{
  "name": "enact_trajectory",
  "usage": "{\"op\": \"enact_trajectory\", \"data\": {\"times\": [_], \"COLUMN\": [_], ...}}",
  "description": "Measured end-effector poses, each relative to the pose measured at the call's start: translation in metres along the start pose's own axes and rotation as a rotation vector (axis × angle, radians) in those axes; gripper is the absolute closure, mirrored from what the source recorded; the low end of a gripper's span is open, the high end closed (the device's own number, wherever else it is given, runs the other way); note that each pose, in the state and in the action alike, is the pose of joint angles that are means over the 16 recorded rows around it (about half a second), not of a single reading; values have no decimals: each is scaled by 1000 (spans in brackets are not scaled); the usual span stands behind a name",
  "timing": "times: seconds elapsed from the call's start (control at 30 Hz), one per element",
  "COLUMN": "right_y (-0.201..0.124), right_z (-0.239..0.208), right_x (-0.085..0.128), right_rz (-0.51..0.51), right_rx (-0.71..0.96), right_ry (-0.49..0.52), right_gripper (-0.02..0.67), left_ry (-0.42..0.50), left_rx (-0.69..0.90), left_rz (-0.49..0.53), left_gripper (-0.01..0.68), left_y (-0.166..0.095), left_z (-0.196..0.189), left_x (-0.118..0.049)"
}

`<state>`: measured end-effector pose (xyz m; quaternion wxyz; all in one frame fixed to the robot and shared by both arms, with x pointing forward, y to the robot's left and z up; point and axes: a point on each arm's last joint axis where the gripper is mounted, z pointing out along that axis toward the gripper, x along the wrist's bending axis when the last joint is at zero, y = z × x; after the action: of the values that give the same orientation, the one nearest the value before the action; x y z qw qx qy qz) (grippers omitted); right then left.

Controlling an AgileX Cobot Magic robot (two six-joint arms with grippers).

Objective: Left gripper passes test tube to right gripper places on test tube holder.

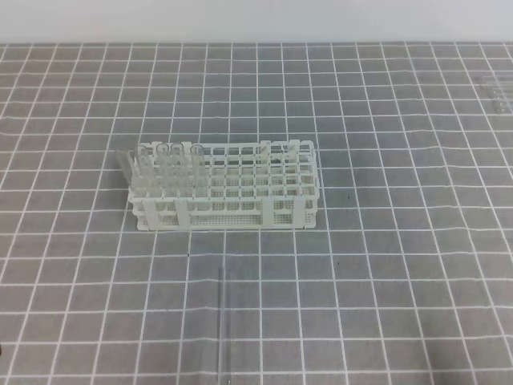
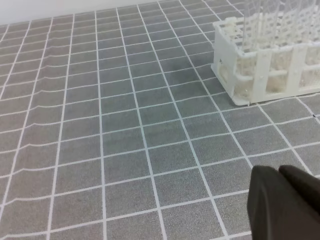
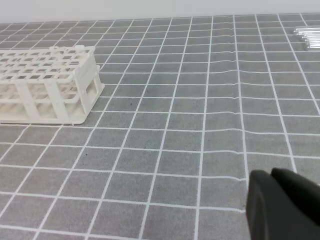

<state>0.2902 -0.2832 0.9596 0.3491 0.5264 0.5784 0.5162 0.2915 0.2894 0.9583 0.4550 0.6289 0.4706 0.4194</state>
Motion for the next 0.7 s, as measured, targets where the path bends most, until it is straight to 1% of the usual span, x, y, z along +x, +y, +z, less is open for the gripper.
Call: {"op": "enact_trajectory", "data": {"times": [0.37,0.7], "right_y": [0,0], "right_z": [0,0], "right_x": [0,0], "right_rz": [0,0], "right_rx": [0,0], "right_ry": [0,0], "right_gripper": [650,650], "left_ry": [0,1], "left_rx": [-8,-44], "left_rz": [-5,-34], "left_gripper": [673,673], "left_y": [0,3], "left_z": [0,0], "left_x": [0,0]}}
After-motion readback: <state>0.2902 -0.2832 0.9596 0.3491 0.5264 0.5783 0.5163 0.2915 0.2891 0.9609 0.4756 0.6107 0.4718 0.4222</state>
